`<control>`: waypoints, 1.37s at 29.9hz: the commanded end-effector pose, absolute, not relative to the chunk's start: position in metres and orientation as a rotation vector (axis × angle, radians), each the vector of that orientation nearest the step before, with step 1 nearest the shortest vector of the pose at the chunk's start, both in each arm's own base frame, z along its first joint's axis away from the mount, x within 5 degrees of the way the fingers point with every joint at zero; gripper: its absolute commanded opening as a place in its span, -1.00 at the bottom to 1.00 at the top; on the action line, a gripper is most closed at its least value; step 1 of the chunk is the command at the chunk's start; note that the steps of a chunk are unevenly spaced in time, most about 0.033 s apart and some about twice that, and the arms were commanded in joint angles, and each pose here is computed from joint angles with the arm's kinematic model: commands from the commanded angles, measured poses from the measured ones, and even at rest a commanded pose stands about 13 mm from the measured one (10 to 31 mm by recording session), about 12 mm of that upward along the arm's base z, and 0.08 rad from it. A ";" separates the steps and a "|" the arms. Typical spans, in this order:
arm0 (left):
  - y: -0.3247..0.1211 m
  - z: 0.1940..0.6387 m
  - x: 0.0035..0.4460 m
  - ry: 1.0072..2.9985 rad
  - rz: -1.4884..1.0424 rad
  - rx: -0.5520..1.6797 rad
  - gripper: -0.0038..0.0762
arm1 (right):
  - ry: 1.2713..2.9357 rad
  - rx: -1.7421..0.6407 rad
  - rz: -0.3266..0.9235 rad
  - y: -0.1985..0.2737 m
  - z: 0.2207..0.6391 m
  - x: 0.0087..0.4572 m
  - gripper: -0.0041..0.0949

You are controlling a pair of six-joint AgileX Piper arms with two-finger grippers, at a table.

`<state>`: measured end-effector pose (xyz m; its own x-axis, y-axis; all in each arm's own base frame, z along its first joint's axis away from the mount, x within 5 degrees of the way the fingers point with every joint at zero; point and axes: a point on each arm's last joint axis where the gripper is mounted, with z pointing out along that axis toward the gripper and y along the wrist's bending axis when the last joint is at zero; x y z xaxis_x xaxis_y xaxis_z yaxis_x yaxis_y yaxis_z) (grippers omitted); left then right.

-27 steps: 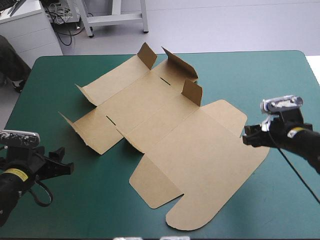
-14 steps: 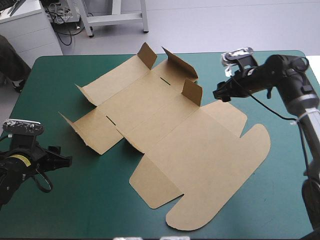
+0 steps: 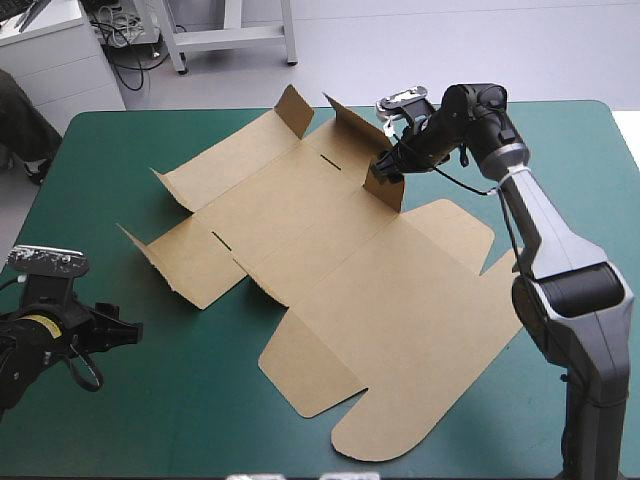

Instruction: Fold the box

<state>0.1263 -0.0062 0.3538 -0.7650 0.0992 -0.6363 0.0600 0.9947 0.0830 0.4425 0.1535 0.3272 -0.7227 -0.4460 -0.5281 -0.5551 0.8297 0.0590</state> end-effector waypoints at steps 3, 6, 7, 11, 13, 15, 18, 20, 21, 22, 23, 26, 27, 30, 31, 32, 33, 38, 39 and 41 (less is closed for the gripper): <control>-0.006 0.365 0.127 2.391 0.073 0.104 0.05 | 2.433 -0.731 0.277 0.157 0.338 0.460 0.43; -0.006 0.364 0.126 2.400 0.074 0.103 0.05 | 2.423 -0.720 0.279 0.160 0.326 0.470 0.43; -0.006 0.364 0.126 2.404 0.075 0.103 0.05 | 2.429 -0.720 0.274 0.161 0.321 0.473 0.43; -0.006 0.364 0.126 2.404 0.075 0.103 0.05 | 2.452 -0.732 0.266 0.162 0.309 0.477 0.43; -0.006 0.364 0.126 2.404 0.075 0.103 0.05 | 2.457 -0.730 0.261 0.161 0.307 0.478 0.38; -0.006 0.364 0.126 2.404 0.075 0.103 0.05 | 2.458 -0.732 0.241 0.160 0.307 0.478 0.22; -0.006 0.364 0.126 2.402 0.077 0.104 0.05 | 2.471 -0.738 0.239 0.160 0.306 0.477 -0.28; -0.005 0.364 0.126 2.397 0.079 0.104 0.05 | 2.476 -0.740 0.239 0.160 0.306 0.477 -0.60; -0.006 0.364 0.126 2.396 0.079 0.104 0.05 | 2.476 -0.740 0.242 0.160 0.306 0.477 -0.75; -0.006 0.364 0.126 2.396 0.079 0.104 0.05 | 2.475 -0.744 0.241 0.160 0.306 0.477 -0.87; -0.006 0.364 0.126 2.396 0.079 0.104 0.05 | 2.472 -0.751 0.239 0.160 0.306 0.477 -0.95; -0.005 0.364 0.127 2.395 0.089 0.105 0.05 | 2.459 -0.799 0.225 0.160 0.306 0.477 -0.96; -0.004 0.365 0.127 2.394 0.097 0.106 0.05 | 2.462 -0.814 0.223 0.160 0.305 0.476 -0.96; -0.004 0.365 0.127 2.393 0.109 0.108 0.05 | 2.449 -0.857 0.211 0.160 0.305 0.476 -0.96; -0.004 0.364 0.127 2.395 0.109 0.108 0.05 | 2.439 -0.882 0.203 0.160 0.305 0.476 -0.96; -0.004 0.365 0.127 2.395 0.109 0.108 0.05 | 2.425 -0.915 0.199 0.160 0.305 0.476 -0.96; -0.004 0.364 0.126 2.397 0.109 0.107 0.05 | 2.401 -0.957 0.192 0.160 0.306 0.476 -0.96; -0.003 0.364 0.126 2.401 0.128 0.116 0.05 | 2.211 -1.284 0.206 0.168 0.307 0.472 -0.96; -0.002 0.364 0.126 2.401 0.134 0.117 0.05 | 2.164 -1.343 0.211 0.169 0.308 0.472 -0.96; -0.001 0.364 0.125 2.411 0.148 0.118 0.05 | 2.076 -1.443 0.215 0.172 0.309 0.471 -0.96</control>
<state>0.1241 -0.0030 0.3524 -0.7844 0.1201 -0.6085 0.0571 0.9909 0.1220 0.4831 0.1707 0.2614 -0.4212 -0.7753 -0.4706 -0.8485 0.5201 -0.0974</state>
